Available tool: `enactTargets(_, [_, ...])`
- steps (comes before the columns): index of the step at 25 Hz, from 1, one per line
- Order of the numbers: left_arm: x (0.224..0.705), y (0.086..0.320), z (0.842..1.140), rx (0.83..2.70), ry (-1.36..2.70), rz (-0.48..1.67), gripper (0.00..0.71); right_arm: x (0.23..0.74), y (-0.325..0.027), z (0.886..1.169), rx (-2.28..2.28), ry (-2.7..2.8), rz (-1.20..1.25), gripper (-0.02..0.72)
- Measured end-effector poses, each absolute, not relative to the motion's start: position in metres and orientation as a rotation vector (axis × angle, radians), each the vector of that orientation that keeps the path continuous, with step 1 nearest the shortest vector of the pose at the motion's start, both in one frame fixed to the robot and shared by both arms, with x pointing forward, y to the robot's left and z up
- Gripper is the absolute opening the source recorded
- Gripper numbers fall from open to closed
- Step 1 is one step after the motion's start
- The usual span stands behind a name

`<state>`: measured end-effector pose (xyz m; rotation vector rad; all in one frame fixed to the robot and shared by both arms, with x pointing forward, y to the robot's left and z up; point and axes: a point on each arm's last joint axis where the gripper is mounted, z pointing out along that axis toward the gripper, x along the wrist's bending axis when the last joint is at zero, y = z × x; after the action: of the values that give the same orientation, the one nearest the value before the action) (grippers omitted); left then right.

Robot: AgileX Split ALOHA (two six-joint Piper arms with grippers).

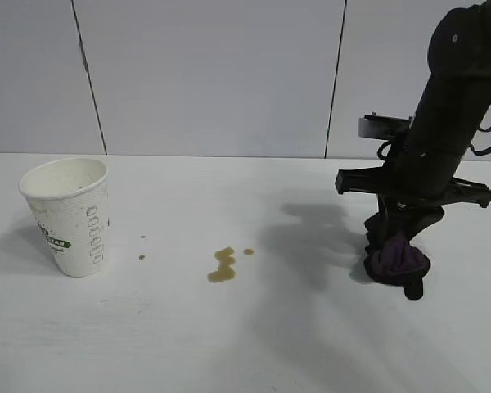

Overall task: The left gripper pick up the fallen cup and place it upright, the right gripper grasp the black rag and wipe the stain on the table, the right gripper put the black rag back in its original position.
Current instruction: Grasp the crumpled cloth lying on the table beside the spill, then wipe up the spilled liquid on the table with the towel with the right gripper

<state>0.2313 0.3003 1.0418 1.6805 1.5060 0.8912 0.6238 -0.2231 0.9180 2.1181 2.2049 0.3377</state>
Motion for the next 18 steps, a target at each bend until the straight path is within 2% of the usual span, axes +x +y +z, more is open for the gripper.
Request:
enactTargets(4, [0.231, 0.300, 1.042, 1.680, 1.506, 0.891, 0.620, 0.629, -0.203, 0.955, 2.043, 2.223, 0.494, 0.074])
enactTargets(9, [0.231, 0.300, 1.042, 1.680, 1.506, 0.891, 0.620, 0.626, -0.136, 1.000, 1.819, 2.315, 0.709, 0.074])
enactTargets(13, [0.231, 0.300, 1.042, 1.680, 1.506, 0.891, 0.620, 0.607, -0.083, 1.008, 1.647, 2.407, 0.806, 0.074])
enactTargets(18, [0.231, 0.300, 1.042, 1.680, 1.506, 0.891, 0.620, 0.591, -0.036, 0.988, 1.522, 2.478, 0.859, 0.074])
